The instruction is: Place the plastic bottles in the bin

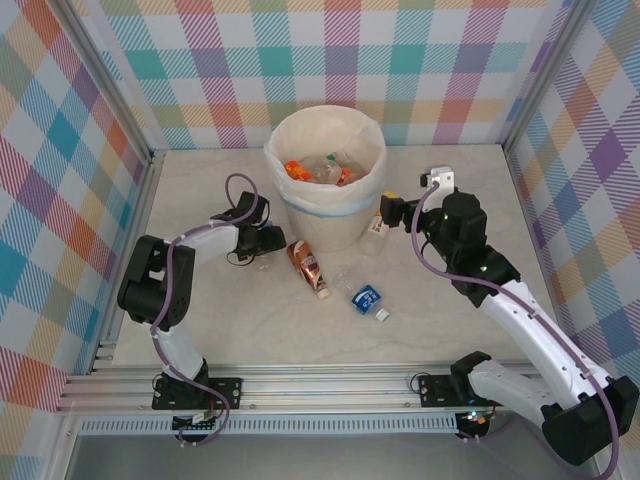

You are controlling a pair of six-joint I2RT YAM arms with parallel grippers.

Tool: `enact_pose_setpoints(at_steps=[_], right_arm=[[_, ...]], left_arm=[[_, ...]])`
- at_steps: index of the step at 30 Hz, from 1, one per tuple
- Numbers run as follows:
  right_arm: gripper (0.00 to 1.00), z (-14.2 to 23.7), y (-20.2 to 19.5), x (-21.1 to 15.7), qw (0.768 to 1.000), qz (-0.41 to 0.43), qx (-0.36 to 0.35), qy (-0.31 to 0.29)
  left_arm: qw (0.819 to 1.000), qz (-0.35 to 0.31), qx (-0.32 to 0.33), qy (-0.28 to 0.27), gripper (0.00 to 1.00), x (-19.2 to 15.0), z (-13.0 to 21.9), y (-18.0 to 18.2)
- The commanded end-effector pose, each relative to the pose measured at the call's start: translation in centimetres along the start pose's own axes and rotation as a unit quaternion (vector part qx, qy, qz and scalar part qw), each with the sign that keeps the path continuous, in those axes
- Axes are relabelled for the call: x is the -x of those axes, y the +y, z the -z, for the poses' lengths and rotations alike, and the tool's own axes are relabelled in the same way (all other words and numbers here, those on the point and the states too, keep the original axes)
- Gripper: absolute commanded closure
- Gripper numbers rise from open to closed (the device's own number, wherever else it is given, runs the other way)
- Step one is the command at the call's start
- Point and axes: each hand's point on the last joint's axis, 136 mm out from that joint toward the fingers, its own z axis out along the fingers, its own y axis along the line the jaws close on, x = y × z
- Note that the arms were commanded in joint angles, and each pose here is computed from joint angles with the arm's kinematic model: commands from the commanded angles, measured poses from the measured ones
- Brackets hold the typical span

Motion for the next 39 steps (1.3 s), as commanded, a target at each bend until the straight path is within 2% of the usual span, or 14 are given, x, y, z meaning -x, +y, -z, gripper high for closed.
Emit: enact_pose_setpoints(at_steps=[1, 12, 19, 29, 39], right_arm=[[0.00, 0.1, -0.1, 0.2, 1.000, -0.010, -0.004, -0.010], [0.00, -0.8, 0.1, 0.0, 1.000, -0.016, -0.002, -0.006], [0.00, -0.9, 0.1, 0.0, 1.000, -0.018, -0.002, -0.008], [0.01, -1.0, 0.1, 0.4, 1.000, -0.022, -0.002, -0.019], [0.00, -0.9, -0.1, 0.4, 0.999, -0.033, -0.004, -0.028]], left_arm=[[1.000, 0.002, 0.016, -0.003, 0.19, -0.1, 0.3, 0.1], [1.000, -0.002, 0.006, -0.006, 0.36, 0.1, 0.9, -0.3], [1.000, 0.000, 0.002, -0.029, 0.41, 0.8, 2.3, -0.3], [0.994, 0.025, -0.013, -0.109, 0.47, 2.4, 6.6, 0.1], [0.969, 0.039, -0.071, -0.233, 0.48, 4.7, 13.8, -0.4]])
